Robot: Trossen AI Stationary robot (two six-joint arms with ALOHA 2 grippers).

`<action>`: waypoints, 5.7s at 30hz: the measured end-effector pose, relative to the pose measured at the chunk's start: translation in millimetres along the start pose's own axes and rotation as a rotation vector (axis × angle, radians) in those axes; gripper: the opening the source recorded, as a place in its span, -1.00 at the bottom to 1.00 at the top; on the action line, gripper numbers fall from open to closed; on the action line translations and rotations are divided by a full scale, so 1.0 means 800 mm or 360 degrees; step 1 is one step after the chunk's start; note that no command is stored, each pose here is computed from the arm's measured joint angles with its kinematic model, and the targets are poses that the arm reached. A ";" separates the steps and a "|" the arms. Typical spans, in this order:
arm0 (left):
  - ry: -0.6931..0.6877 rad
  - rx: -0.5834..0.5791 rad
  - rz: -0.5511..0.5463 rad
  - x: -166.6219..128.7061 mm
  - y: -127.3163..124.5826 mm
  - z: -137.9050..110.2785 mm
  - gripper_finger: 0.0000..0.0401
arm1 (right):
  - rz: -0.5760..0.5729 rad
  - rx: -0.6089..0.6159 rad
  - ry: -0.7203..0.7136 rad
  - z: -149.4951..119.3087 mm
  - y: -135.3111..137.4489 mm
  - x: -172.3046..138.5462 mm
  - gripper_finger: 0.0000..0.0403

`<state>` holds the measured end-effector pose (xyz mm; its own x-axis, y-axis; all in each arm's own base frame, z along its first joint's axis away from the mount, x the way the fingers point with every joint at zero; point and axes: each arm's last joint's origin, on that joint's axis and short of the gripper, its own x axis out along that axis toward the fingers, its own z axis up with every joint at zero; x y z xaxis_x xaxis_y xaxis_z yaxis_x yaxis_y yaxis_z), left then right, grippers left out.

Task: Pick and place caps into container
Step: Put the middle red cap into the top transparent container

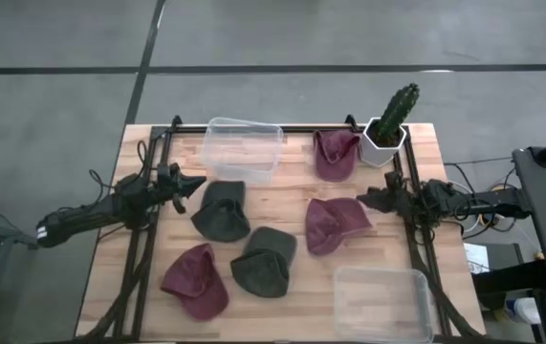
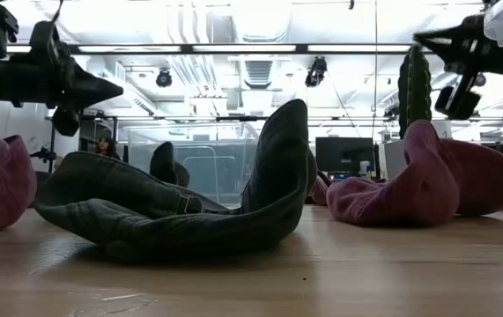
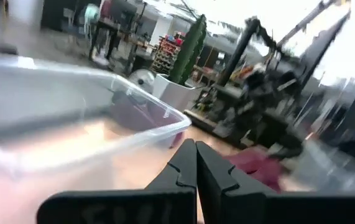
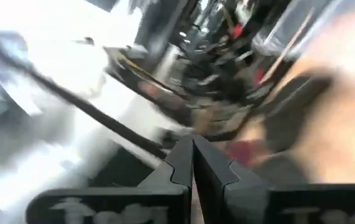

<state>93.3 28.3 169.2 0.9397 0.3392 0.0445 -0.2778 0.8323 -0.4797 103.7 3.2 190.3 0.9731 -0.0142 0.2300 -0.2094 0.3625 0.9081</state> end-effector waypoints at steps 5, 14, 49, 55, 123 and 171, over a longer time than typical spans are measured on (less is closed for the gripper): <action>-0.0007 -0.0668 0.0006 0.000 0.000 0.000 -1.00 | -0.0116 0.0264 -0.0241 0.004 -0.005 0.000 -0.96; -0.0008 -0.0980 0.0004 0.000 0.000 0.000 -1.00 | -0.0040 0.0764 -0.0231 0.006 0.001 0.006 -0.96; -0.0003 -0.1293 -0.0002 0.000 0.000 0.000 -1.00 | -0.1415 -0.0993 0.2484 -0.010 0.071 0.184 -0.05; -0.0008 -0.1293 0.0003 0.000 0.000 0.000 -1.00 | -0.1451 -0.0985 0.2546 -0.024 0.046 0.171 -0.04; -0.0008 -0.1292 0.0008 0.000 0.000 0.000 -1.00 | -0.1582 -0.1754 0.1265 0.039 0.181 0.269 -0.94; 0.0016 -0.1302 0.0037 0.001 0.001 -0.002 -1.00 | -0.1996 -0.1836 0.1045 0.097 -0.008 0.486 -0.94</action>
<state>94.3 28.8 167.3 0.9383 0.3452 0.0203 -0.0674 0.2402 -0.9684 476.3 -76.9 301.0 0.4204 -0.5299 -0.7366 0.4775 0.8195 -0.3170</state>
